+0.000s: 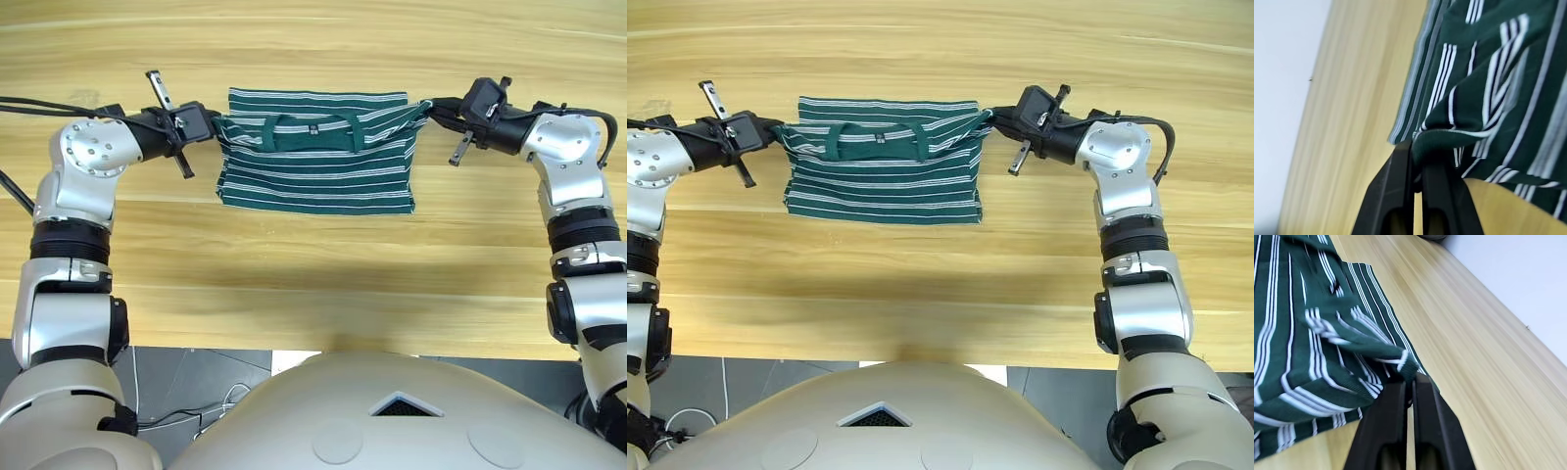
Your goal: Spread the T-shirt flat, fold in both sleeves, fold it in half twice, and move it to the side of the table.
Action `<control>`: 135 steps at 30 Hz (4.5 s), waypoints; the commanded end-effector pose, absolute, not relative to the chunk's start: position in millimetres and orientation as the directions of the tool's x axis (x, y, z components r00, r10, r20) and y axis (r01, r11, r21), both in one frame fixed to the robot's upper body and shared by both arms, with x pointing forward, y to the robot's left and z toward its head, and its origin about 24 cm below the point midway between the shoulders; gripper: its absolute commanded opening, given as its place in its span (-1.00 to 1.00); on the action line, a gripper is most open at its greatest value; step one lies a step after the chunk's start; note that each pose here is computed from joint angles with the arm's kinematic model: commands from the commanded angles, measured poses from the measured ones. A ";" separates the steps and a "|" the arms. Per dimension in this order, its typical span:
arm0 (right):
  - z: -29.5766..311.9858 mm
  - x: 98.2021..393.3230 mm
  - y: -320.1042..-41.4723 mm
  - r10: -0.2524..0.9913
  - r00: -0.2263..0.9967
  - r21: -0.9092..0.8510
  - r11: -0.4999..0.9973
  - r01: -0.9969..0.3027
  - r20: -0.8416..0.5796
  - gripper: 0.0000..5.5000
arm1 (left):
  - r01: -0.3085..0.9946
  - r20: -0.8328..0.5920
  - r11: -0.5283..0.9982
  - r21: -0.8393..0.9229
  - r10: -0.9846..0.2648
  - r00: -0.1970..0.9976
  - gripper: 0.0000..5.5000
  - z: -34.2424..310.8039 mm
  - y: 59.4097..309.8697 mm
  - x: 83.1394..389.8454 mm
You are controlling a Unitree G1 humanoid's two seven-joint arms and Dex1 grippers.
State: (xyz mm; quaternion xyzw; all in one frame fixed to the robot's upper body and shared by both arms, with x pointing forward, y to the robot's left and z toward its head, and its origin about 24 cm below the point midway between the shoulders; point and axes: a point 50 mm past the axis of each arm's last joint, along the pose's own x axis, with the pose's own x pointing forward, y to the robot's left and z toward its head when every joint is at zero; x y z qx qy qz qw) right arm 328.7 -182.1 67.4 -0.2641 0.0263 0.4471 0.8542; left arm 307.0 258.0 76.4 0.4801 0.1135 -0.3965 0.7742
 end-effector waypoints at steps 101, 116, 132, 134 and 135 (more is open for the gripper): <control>34.5 124.2 -205.6 0.852 0.393 -0.820 -0.070 -0.569 -0.346 0.22 | 0.144 -0.511 -0.499 0.855 -0.758 0.406 0.08 41.1 211.6 218.7; 27.0 136.6 -240.8 0.804 0.359 -0.794 -0.214 -0.570 -0.474 0.22 | 0.285 -0.530 -0.466 0.838 -0.820 0.217 0.08 9.4 189.6 201.7; 12.4 152.3 -213.4 0.823 0.281 -0.750 -0.240 -0.616 -0.493 0.23 | 0.294 -0.582 -0.531 0.795 -0.804 0.121 0.00 -11.0 171.1 198.8; 10.1 151.3 -212.8 0.818 0.274 -0.738 -0.245 -0.628 -0.505 0.23 | 0.304 -0.590 -0.536 0.788 -0.799 0.120 -0.09 -13.0 172.9 197.6; 9.4 151.1 -212.2 0.817 0.272 -0.735 -0.246 -0.632 -0.508 0.23 | 0.309 -0.592 -0.537 0.785 -0.797 0.120 -0.15 -13.9 173.7 197.0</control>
